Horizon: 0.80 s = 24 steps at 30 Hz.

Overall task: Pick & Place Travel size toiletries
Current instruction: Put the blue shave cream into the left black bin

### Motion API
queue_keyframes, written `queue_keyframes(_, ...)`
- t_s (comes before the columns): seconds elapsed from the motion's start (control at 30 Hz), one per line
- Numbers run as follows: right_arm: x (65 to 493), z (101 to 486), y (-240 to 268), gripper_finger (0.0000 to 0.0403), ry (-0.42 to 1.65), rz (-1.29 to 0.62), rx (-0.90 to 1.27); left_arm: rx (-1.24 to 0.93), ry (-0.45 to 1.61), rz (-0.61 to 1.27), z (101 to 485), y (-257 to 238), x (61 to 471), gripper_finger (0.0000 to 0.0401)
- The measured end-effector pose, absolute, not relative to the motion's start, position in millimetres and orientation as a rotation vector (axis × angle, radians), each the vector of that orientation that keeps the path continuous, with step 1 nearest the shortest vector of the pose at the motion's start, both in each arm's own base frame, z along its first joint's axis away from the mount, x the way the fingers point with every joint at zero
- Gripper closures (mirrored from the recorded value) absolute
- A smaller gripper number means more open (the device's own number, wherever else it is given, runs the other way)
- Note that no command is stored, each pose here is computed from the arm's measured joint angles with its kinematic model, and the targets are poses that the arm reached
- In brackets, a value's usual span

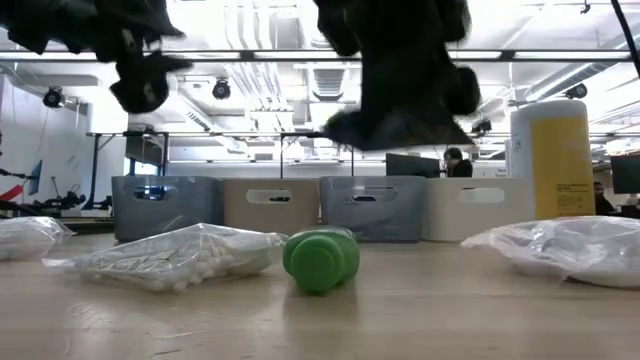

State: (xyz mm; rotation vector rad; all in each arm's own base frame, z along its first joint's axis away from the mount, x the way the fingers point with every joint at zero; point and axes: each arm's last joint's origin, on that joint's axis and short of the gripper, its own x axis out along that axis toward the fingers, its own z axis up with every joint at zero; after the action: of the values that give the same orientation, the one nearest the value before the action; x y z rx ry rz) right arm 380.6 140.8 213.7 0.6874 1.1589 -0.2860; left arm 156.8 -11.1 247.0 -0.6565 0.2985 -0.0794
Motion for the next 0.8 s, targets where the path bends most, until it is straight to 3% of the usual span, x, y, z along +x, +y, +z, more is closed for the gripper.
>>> queue_keyframes(0.13,380.5,244.7,116.1,0.0346,1.064,-0.239,0.697,-0.438,0.198,-0.223,257.2,-13.8,158.8,0.0243)
queue_keyframes(0.27,385.2,263.4,90.5,0.0346,0.99,-0.193,0.766,-0.273,0.118,-0.25,262.5,-14.1,161.2,0.0243)
queue_keyframes(0.5,393.2,273.4,78.3,0.0345,0.925,-0.129,0.743,-0.499,0.173,-0.232,261.9,-14.2,172.8,0.0241)
queue_keyframes(0.67,400.4,279.5,80.4,0.0344,0.902,-0.093,0.709,-0.644,0.305,-0.328,255.9,-16.6,190.0,0.0232)
queue_keyframes(0.8,402.6,285.8,81.2,0.0344,0.878,-0.077,0.706,-0.601,0.337,-0.414,256.6,-18.5,203.5,0.0217)
